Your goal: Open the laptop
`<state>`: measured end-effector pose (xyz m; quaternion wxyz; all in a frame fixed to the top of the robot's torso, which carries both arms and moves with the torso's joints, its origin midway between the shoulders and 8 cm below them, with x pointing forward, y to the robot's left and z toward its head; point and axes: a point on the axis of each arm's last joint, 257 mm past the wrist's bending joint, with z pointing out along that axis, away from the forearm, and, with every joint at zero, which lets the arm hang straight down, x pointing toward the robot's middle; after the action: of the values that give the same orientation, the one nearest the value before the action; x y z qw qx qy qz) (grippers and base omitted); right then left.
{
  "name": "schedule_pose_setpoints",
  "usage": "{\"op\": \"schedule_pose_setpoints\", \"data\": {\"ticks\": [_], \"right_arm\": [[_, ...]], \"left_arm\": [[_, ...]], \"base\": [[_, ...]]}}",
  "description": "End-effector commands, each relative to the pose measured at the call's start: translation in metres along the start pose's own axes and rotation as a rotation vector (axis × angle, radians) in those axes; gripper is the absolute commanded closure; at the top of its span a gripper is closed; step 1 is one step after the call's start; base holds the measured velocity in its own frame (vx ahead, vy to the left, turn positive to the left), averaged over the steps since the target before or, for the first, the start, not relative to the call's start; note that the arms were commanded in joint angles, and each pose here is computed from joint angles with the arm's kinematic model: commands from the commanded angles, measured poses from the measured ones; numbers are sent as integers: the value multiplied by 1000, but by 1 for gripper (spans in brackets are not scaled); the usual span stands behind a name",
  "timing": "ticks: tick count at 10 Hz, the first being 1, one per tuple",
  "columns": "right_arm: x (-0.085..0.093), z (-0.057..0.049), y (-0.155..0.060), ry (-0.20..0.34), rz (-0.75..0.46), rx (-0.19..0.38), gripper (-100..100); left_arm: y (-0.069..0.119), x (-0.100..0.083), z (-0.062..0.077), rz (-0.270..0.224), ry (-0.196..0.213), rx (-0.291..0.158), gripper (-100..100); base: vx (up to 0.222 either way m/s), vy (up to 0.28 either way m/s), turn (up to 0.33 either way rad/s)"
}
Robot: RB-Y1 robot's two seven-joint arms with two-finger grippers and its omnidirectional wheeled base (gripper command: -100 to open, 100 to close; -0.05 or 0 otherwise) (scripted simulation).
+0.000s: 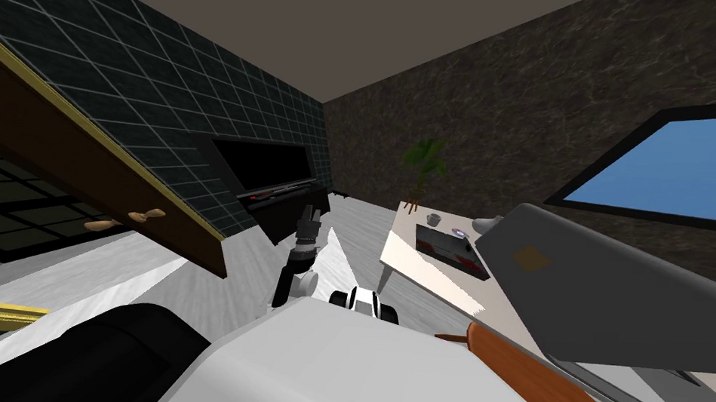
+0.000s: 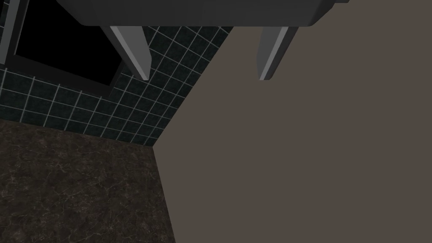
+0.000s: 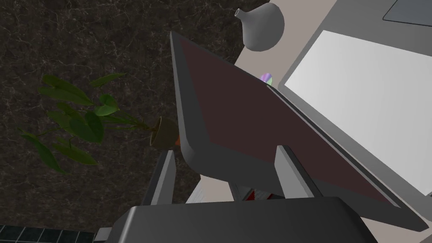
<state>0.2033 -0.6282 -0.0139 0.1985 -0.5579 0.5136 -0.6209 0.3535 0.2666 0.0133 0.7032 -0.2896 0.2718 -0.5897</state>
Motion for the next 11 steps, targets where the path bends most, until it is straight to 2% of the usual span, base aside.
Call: {"op": "schedule_pose_setpoints", "data": {"ticks": [1,7,8,9,11], "right_arm": [[-1,4,6,-15,134,-2,100],[-3,14,15,-46,368,-2,100],[-3,13,15,-43,339,-5,100],[-7,17,28,-43,429,-7,100],[-11,22,40,-44,513,-7,100]], "left_arm": [[0,0,0,0,0,0,0],[0,0,0,0,0,0,0],[0,0,0,0,0,0,0],[0,0,0,0,0,0,0],[0,0,0,0,0,0,0]], "base": [[-94,-147,40],[-66,-114,21],[-35,-52,10],[-50,-86,77],[-98,-124,77]]}}
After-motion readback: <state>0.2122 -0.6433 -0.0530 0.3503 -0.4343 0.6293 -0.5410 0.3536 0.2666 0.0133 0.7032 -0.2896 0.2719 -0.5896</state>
